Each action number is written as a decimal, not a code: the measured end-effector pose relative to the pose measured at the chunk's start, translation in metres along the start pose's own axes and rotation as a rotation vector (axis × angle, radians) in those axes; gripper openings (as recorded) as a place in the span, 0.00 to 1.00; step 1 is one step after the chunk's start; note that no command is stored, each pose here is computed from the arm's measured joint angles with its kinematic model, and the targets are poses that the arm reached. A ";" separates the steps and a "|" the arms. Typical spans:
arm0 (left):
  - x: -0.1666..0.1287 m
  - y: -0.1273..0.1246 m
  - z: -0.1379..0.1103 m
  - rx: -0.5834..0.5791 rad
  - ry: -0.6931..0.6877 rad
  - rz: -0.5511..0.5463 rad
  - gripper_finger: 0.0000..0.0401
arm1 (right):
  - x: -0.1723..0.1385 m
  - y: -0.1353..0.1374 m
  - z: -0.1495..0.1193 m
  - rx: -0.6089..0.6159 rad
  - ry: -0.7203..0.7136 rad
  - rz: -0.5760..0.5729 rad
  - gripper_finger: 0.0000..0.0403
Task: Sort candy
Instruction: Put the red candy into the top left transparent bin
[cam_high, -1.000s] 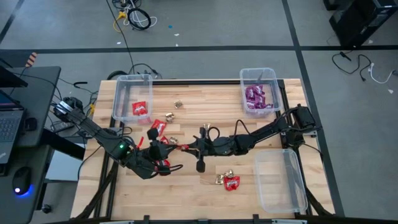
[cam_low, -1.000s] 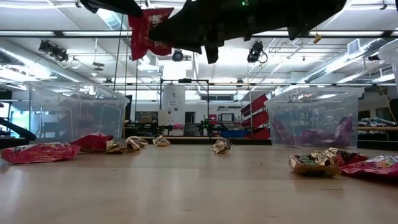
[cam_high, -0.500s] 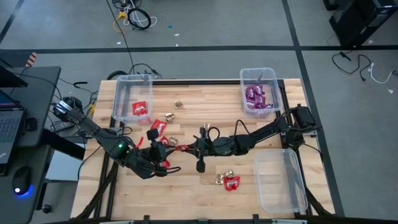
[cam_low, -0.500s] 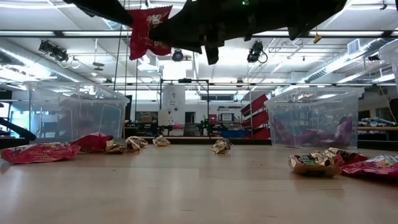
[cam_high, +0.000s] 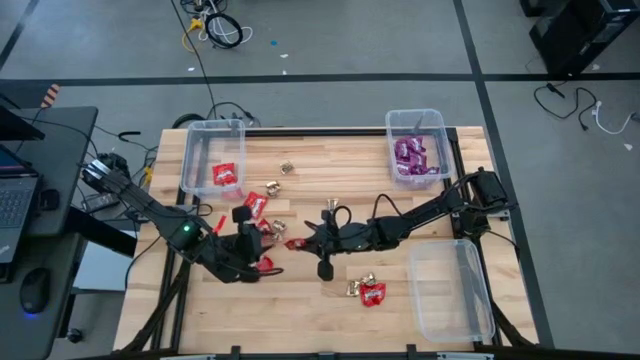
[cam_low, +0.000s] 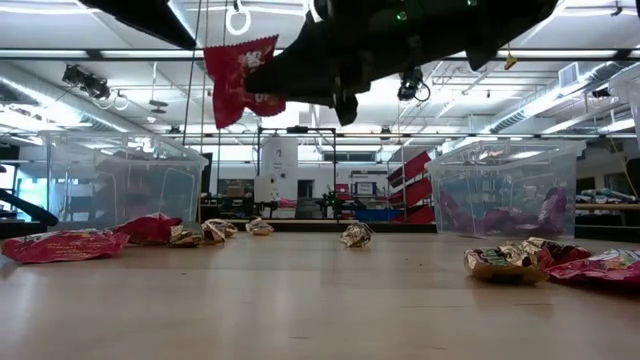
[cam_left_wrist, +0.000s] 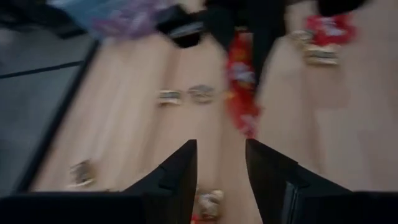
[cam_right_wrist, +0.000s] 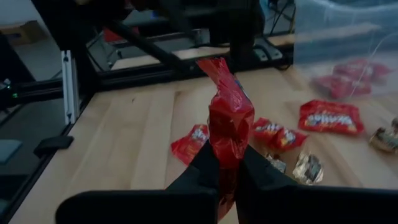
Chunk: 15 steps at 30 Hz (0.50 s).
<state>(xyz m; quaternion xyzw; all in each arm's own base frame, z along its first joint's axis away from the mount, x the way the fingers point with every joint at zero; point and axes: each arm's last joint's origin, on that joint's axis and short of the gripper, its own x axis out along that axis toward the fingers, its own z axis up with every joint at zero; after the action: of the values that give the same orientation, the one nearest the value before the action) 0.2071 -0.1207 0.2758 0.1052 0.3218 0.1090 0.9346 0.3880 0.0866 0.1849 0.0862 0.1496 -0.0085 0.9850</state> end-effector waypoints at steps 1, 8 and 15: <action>0.001 -0.002 0.002 -0.007 -0.005 -0.033 0.35 | 0.000 0.000 0.000 0.009 0.005 -0.001 0.04; 0.010 -0.006 0.012 0.009 -0.074 -0.054 0.35 | 0.000 -0.002 -0.001 0.020 0.015 -0.007 0.04; 0.022 0.001 0.018 -0.021 -0.090 -0.027 0.35 | 0.000 -0.002 -0.002 0.014 0.023 -0.009 0.04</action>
<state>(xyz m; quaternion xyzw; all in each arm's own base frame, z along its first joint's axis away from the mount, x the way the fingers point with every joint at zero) 0.2346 -0.1159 0.2774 0.0961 0.2796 0.0949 0.9506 0.3876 0.0847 0.1825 0.0924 0.1611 -0.0130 0.9825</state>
